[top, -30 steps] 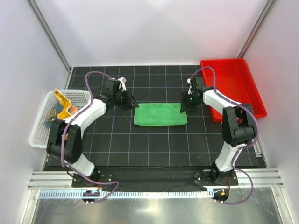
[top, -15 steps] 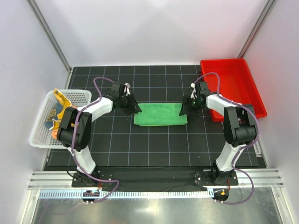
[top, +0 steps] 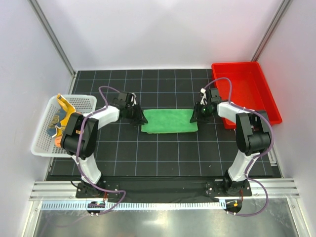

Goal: Fold and stack the towels
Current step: Neatly place the folded towel into the bin

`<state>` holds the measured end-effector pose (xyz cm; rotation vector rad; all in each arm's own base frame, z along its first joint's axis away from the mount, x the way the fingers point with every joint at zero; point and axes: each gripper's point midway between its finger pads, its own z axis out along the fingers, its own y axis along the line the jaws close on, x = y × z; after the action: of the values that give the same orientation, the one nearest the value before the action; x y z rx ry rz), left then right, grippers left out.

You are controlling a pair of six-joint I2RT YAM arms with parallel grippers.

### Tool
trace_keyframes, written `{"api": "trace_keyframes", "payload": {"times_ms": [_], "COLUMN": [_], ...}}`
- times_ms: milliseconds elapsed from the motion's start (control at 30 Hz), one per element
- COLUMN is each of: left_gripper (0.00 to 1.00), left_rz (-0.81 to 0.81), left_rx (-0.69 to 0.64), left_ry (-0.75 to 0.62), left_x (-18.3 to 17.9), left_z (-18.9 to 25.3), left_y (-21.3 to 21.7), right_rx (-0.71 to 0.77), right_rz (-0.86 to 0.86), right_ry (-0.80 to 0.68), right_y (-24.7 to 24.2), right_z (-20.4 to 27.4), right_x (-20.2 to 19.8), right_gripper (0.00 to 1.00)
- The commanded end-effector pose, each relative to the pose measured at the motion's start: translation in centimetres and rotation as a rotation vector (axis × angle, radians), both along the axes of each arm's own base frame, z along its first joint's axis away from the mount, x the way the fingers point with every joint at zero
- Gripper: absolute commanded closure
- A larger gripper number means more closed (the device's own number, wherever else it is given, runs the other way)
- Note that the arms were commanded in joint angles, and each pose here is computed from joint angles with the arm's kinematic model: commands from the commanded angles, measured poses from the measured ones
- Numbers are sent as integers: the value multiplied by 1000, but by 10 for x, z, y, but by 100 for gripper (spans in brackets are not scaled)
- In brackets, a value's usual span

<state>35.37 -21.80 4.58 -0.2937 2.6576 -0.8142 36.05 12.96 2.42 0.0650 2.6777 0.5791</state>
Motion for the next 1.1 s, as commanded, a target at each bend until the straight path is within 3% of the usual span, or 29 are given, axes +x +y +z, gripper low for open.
{"api": "trace_keyframes", "payload": {"times_ms": [0,133,300,633,733,1067], "left_gripper": [68,68,68,61,59,59], "left_rz": [13,18,12,17,12,-61], "left_rx": [10,11,-6,146,188,110], "left_ry": [-36,-31,-82,-333,-347,-350], "left_x": [3,1,9,12,8,-3], "left_z": [2,1,31,127,133,149], "left_y": [2,2,-1,40,48,33], "right_rx": [-15,16,23,-197,-270,-398], "right_rz": [22,36,41,-20,-33,-85], "right_ry": [21,18,-12,-51,-31,-117], "right_y": [1,7,10,-28,-42,-88], "right_z": [-12,-13,2,56,70,129], "right_x": [-7,-8,-1,16,16,48], "right_gripper": [59,71,99,99,99,99]}}
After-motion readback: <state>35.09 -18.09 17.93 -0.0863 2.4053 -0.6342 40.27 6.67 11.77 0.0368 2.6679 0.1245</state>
